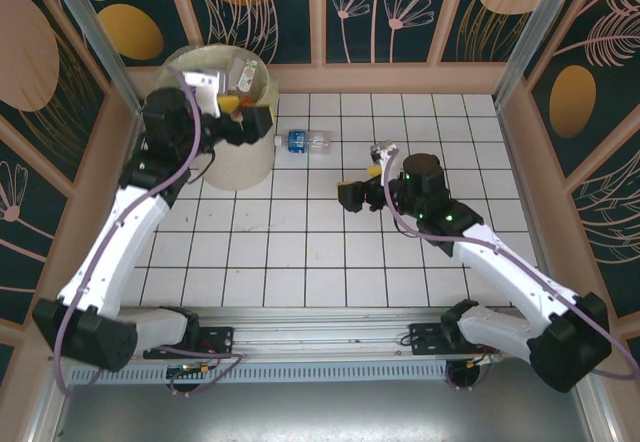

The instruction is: Put the plastic bottles in the bin

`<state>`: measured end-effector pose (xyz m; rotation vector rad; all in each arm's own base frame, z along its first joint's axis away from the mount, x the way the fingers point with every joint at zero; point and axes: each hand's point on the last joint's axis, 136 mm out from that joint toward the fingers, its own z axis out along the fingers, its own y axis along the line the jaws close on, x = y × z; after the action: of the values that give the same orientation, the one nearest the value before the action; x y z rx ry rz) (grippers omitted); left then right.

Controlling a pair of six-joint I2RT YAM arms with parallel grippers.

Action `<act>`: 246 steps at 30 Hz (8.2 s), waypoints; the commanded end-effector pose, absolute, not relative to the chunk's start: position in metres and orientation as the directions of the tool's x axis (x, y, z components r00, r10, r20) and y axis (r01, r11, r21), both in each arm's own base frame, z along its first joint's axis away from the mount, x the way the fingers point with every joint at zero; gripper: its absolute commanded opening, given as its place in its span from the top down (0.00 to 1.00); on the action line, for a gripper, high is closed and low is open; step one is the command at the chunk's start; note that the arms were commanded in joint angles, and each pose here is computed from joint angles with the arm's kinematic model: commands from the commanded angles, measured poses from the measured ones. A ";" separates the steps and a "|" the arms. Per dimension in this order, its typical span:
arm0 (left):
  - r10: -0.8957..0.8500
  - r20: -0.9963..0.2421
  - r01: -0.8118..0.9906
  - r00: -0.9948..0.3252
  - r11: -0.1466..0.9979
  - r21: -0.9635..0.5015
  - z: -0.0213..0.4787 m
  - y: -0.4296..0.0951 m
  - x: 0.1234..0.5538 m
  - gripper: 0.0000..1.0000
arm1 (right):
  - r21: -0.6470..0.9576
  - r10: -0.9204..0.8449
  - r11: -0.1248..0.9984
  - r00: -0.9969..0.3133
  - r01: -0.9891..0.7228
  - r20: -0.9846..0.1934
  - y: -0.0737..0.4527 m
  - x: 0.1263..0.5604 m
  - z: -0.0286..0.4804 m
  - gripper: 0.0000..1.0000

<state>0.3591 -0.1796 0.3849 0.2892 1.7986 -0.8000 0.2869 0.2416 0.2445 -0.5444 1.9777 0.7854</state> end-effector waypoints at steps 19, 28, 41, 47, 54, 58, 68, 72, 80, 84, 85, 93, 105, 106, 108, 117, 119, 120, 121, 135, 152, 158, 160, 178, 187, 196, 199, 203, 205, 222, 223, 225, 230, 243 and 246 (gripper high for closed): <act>-0.163 -0.843 0.605 -0.513 0.628 -0.490 0.267 -0.181 0.240 0.01 | 0.044 -0.424 0.677 -0.439 -0.735 -0.792 0.284 0.450 0.156 0.01; -0.129 -0.837 0.631 -0.532 0.598 -0.494 0.254 -0.187 0.236 0.01 | 0.002 -0.488 0.661 -0.432 -0.750 -0.758 0.295 0.509 0.120 0.01; -0.092 -0.819 0.592 -0.566 0.646 -0.482 0.234 -0.184 0.243 0.01 | -0.006 -0.551 0.596 -0.403 -0.803 -0.731 0.322 0.540 0.079 0.01; -0.086 -0.806 0.577 -0.586 0.654 -0.489 0.226 -0.184 0.246 0.01 | -0.032 -0.584 0.577 -0.385 -0.816 -0.715 0.335 0.546 0.064 0.01; -0.075 -0.788 0.573 -0.611 0.646 -0.505 0.220 -0.187 0.247 0.01 | -0.056 -0.613 0.573 -0.382 -0.818 -0.691 0.343 0.541 0.052 0.02; -0.078 -0.794 0.576 -0.603 0.646 -0.501 0.222 -0.186 0.247 0.01 | -0.050 -0.630 0.563 -0.390 -0.825 -0.672 0.343 0.527 0.051 0.07; -0.078 -0.795 0.580 -0.602 0.642 -0.502 0.223 -0.186 0.245 0.02 | -0.019 -0.603 0.563 -0.395 -0.826 -0.693 0.345 0.513 0.063 0.15; -0.077 -0.792 0.579 -0.605 0.640 -0.505 0.222 -0.187 0.245 0.01 | -0.023 -0.590 0.564 -0.383 -0.825 -0.711 0.347 0.522 0.066 0.14; -0.080 -0.788 0.573 -0.610 0.643 -0.508 0.221 -0.187 0.245 0.01 | -0.012 -0.591 0.533 -0.362 -0.846 -0.721 0.362 0.525 0.067 0.23; -0.079 -0.786 0.570 -0.613 0.644 -0.509 0.220 -0.186 0.245 0.01 | -0.006 -0.600 0.528 -0.369 -0.849 -0.710 0.366 0.524 0.060 0.26; -0.080 -0.786 0.570 -0.613 0.644 -0.510 0.220 -0.186 0.245 0.01 | -0.003 -0.601 0.527 -0.370 -0.850 -0.708 0.366 0.523 0.058 0.26; -0.082 -0.787 0.571 -0.612 0.642 -0.511 0.220 -0.186 0.245 0.01 | 0.010 -0.614 0.525 -0.387 -0.851 -0.688 0.367 0.522 0.047 0.21; -0.094 -0.790 0.572 -0.605 0.640 -0.514 0.225 -0.186 0.243 0.01 | -0.006 -0.612 0.555 -0.403 -0.832 -0.680 0.365 0.527 0.043 0.33; -0.097 -0.791 0.572 -0.604 0.639 -0.514 0.226 -0.186 0.243 0.01 | -0.003 -0.607 0.555 -0.402 -0.832 -0.686 0.366 0.526 0.046 0.34; -0.107 -0.792 0.575 -0.601 0.630 -0.521 0.230 -0.186 0.242 0.01 | 0.006 -0.594 0.554 -0.400 -0.833 -0.698 0.367 0.524 0.051 0.37; -0.295 -0.716 0.495 -0.633 0.556 -0.667 0.243 -0.191 0.249 0.01 | 0.118 -0.466 0.606 -0.472 -0.786 -0.749 0.350 0.504 0.088 0.40; -0.315 -0.708 0.473 -0.631 0.568 -0.674 0.241 -0.193 0.253 0.01 | 0.151 -0.417 0.646 -0.512 -0.748 -0.751 0.337 0.501 0.095 0.40; -0.326 -0.706 0.473 -0.629 0.561 -0.680 0.242 -0.196 0.253 0.01 | 0.169 -0.390 0.666 -0.532 -0.727 -0.752 0.329 0.497 0.099 0.40; -0.346 -0.698 0.464 -0.627 0.553 -0.691 0.243 -0.197 0.255 0.01 | 0.184 -0.365 0.679 -0.544 -0.710 -0.755 0.324 0.493 0.104 0.40; -0.540 -0.524 0.429 -0.659 0.303 -0.851 0.260 -0.233 0.271 0.01 | 0.546 -0.016 0.502 -0.638 -0.671 -0.770 0.289 0.349 0.220 0.40; -0.534 -0.514 0.535 -0.671 0.132 -0.835 0.307 -0.271 0.284 0.05 | 0.576 -0.077 0.211 -0.601 -0.790 -0.795 0.324 0.225 0.266 0.40; -0.540 -0.490 0.528 -0.685 0.095 -0.844 0.308 -0.271 0.282 0.13 | 0.586 -0.103 0.190 -0.610 -0.788 -0.786 0.327 0.214 0.256 0.40; -0.541 -0.487 0.532 -0.686 0.083 -0.842 0.312 -0.271 0.281 0.15 | 0.586 -0.111 0.184 -0.609 -0.789 -0.785 0.329 0.212 0.254 0.40; -0.476 -0.683 0.558 -0.554 0.397 -0.729 0.358 -0.254 0.290 0.47 | 0.505 -0.025 0.276 -0.531 -0.818 -0.847 0.311 0.223 0.276 0.01; -0.210 -0.922 0.495 -0.324 0.793 -0.355 0.431 -0.215 0.323 0.45 | 0.432 0.027 0.362 -0.454 -0.826 -0.890 0.281 0.221 0.304 0.01; 0.124 -0.966 0.162 -0.227 0.983 0.088 0.463 -0.148 0.362 0.45 | 0.400 0.038 0.416 -0.424 -0.817 -0.905 0.265 0.217 0.314 0.01; 0.218 -0.948 0.048 -0.231 0.976 0.213 0.465 -0.129 0.372 0.45 | 0.397 0.035 0.421 -0.422 -0.816 -0.906 0.264 0.217 0.315 0.01; 0.312 -0.919 -0.014 -0.241 0.946 0.325 0.467 -0.122 0.385 0.44 | 0.394 0.032 0.424 -0.421 -0.816 -0.906 0.263 0.217 0.316 0.01; 0.352 -0.902 -0.075 -0.250 0.922 0.380 0.468 -0.115 0.391 0.44 | 0.395 0.033 0.425 -0.423 -0.814 -0.906 0.262 0.217 0.316 0.01; 0.445 -0.820 -0.015 -0.360 0.876 0.482 0.407 -0.113 0.459 0.37 | 0.395 0.028 0.448 -0.429 -0.802 -0.903 0.257 0.216 0.314 0.01; 0.449 -0.814 -0.007 -0.369 0.874 0.485 0.402 -0.115 0.462 0.36 | 0.395 0.029 0.449 -0.429 -0.801 -0.903 0.256 0.215 0.314 0.01; 0.453 -0.805 0.001 -0.382 0.872 0.490 0.395 -0.117 0.468 0.34 | 0.393 0.029 0.454 -0.428 -0.800 -0.903 0.256 0.216 0.314 0.01; 0.437 -0.808 0.037 -0.396 0.886 0.462 0.386 -0.125 0.474 0.17 | 0.397 0.033 0.471 -0.434 -0.788 -0.900 0.252 0.218 0.310 0.01; 0.225 -0.917 0.063 -0.330 0.974 0.216 0.426 -0.126 0.469 0.12 | 0.419 0.060 0.477 -0.447 -0.773 -0.892 0.255 0.228 0.307 0.02; 0.229 -0.905 0.075 -0.358 0.973 0.217 0.413 -0.129 0.474 0.25 | 0.425 0.065 0.471 -0.450 -0.773 -0.890 0.256 0.228 0.307 0.02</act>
<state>0.4766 -0.1242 0.4126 0.2270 1.9210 0.2306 0.2222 0.2564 0.2973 -0.6282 1.8157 1.1064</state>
